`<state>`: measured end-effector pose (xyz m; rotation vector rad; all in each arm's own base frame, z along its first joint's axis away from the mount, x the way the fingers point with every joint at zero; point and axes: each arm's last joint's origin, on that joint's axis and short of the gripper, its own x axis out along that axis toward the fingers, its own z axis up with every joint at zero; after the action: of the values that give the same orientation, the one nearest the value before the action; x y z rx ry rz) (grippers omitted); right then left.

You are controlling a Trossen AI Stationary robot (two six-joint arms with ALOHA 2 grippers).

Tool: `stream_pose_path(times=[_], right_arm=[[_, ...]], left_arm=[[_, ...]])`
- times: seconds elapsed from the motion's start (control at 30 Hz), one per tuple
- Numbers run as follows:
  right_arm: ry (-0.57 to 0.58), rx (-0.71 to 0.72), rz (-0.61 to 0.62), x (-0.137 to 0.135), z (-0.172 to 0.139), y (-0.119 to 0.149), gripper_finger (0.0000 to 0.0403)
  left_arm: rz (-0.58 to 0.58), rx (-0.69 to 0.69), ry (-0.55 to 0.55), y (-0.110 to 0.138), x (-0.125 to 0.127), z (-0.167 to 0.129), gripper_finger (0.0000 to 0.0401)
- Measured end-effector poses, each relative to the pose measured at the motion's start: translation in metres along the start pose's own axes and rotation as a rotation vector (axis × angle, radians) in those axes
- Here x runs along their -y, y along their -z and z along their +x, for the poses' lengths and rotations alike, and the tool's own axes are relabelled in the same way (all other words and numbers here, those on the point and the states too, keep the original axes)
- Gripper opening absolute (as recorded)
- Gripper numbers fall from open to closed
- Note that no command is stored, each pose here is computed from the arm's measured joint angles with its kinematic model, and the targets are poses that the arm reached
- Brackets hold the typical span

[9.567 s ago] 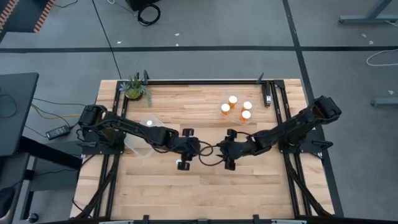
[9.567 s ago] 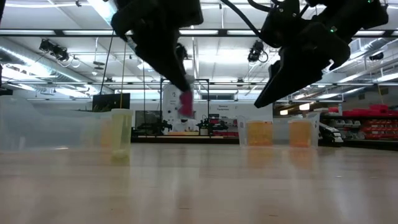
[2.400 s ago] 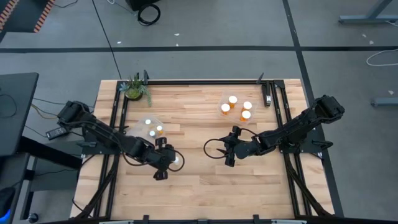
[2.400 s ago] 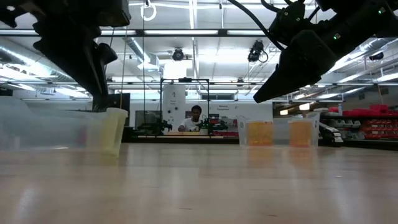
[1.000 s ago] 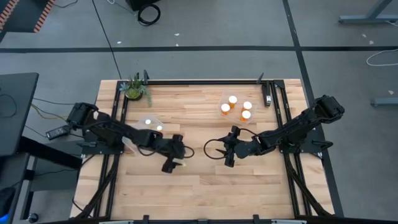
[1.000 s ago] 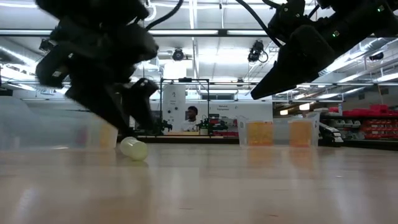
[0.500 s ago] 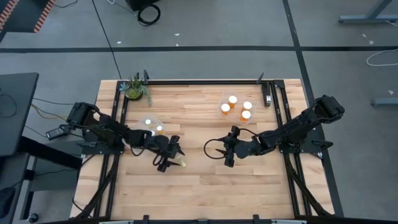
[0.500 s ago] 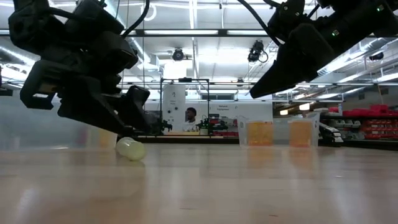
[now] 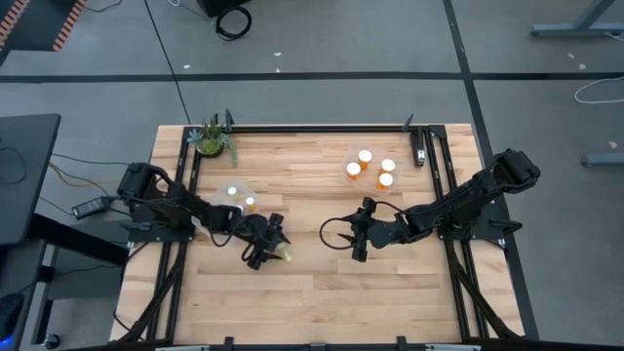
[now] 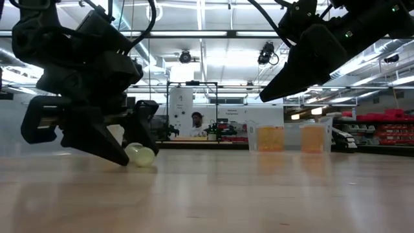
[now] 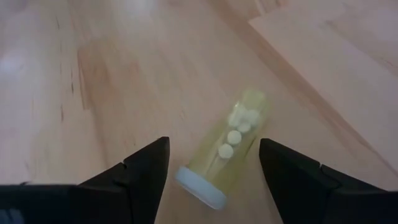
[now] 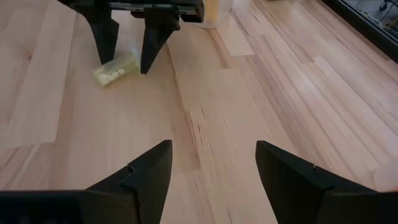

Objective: Pick and place medicine bottles into bin by pill shape (circle, oval)
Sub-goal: Put the small yellow pill bottle into the left transparent bin

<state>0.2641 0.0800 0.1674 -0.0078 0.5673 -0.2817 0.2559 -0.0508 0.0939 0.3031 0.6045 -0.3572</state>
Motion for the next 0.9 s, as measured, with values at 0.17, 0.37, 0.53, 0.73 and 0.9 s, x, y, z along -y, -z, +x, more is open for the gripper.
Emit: stream_pose_path(times=[0.17, 0.37, 0.53, 0.73, 0.9], right_arm=[[0.0, 0.0, 0.0, 0.0, 0.0, 0.0, 0.0239], [0.0, 0.0, 0.0, 0.0, 0.0, 0.0, 0.0239], [0.0, -0.001, -0.001, 0.0, 0.0, 0.0001, 0.0239], [0.0, 0.0, -0.001, 0.0, 0.0, 0.0, 0.0239], [0.0, -0.001, -0.001, 0.0, 0.0, 0.0001, 0.0239]], left_arm=[[-0.003, 0.0, -0.003, 0.0014, -0.0002, 0.0021, 0.0253], [-0.017, -0.006, -0.001, 0.0026, -0.0017, 0.0021, 0.0221], [-0.016, -0.01, -0.003, 0.003, -0.0018, 0.0022, 0.0187], [-0.018, -0.013, -0.009, 0.0032, -0.0019, 0.0021, 0.0152], [-0.041, -0.016, -0.015, 0.0032, -0.0022, 0.0019, 0.0126]])
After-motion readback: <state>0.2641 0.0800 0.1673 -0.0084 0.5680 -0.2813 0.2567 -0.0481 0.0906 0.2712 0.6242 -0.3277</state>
